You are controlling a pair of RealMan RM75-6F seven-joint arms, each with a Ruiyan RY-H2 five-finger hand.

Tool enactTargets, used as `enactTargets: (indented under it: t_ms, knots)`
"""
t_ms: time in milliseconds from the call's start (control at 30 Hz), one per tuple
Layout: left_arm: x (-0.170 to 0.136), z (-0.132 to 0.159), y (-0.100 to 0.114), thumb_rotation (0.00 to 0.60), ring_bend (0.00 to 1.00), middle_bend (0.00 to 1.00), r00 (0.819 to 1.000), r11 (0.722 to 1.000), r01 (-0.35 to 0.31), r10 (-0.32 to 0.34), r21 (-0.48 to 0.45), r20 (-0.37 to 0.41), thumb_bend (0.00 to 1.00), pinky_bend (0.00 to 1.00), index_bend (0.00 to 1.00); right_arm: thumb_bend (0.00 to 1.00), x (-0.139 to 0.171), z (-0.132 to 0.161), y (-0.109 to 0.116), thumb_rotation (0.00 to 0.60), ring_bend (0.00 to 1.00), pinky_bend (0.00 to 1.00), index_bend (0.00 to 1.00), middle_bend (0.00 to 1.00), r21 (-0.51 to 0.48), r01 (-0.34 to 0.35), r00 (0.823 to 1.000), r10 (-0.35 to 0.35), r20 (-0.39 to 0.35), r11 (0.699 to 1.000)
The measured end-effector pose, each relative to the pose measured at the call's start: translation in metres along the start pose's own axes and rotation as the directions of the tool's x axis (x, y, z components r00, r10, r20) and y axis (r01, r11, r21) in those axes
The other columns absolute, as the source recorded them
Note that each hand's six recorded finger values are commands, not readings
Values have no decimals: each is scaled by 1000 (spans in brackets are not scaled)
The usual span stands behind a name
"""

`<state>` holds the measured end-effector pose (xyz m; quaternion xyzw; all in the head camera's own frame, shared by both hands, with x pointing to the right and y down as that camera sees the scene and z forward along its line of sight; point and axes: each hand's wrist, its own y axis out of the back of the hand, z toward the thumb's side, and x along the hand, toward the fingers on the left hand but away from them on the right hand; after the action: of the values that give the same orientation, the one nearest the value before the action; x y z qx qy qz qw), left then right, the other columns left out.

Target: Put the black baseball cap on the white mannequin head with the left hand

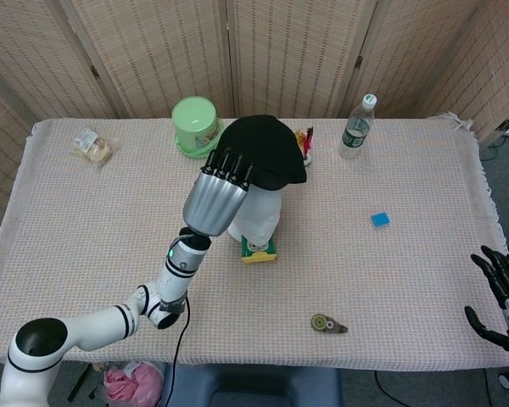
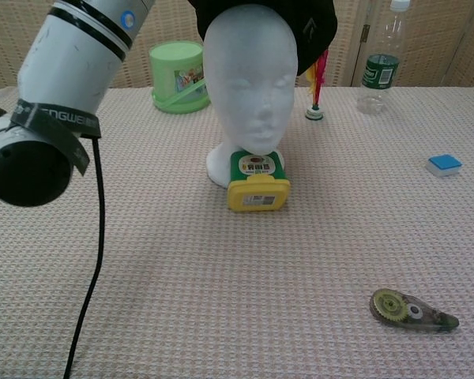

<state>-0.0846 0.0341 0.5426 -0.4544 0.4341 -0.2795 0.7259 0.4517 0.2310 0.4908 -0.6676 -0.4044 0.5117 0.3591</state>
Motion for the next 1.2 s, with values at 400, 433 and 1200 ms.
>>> enactTargets:
  t_ms: [400, 433, 1200]
  knots:
    - [-33, 7, 30, 600, 464, 612, 1000, 1000, 27, -27, 7, 1, 464, 558, 575, 329, 10, 4, 3, 600, 0, 0, 0, 0, 1, 17, 1000, -17, -22, 1000]
    - [-37, 7, 31, 600, 464, 612, 999, 999, 33, -33, 9, 0, 464, 558, 575, 329, 10, 5, 3, 600, 0, 0, 0, 0, 1, 18, 1000, -18, -23, 1000]
    - [-87, 25, 13, 600, 464, 612, 992, 992, 126, -126, -21, 1, 464, 558, 574, 329, 13, 5, 5, 600, 0, 0, 0, 0, -3, 33, 999, -33, -27, 999]
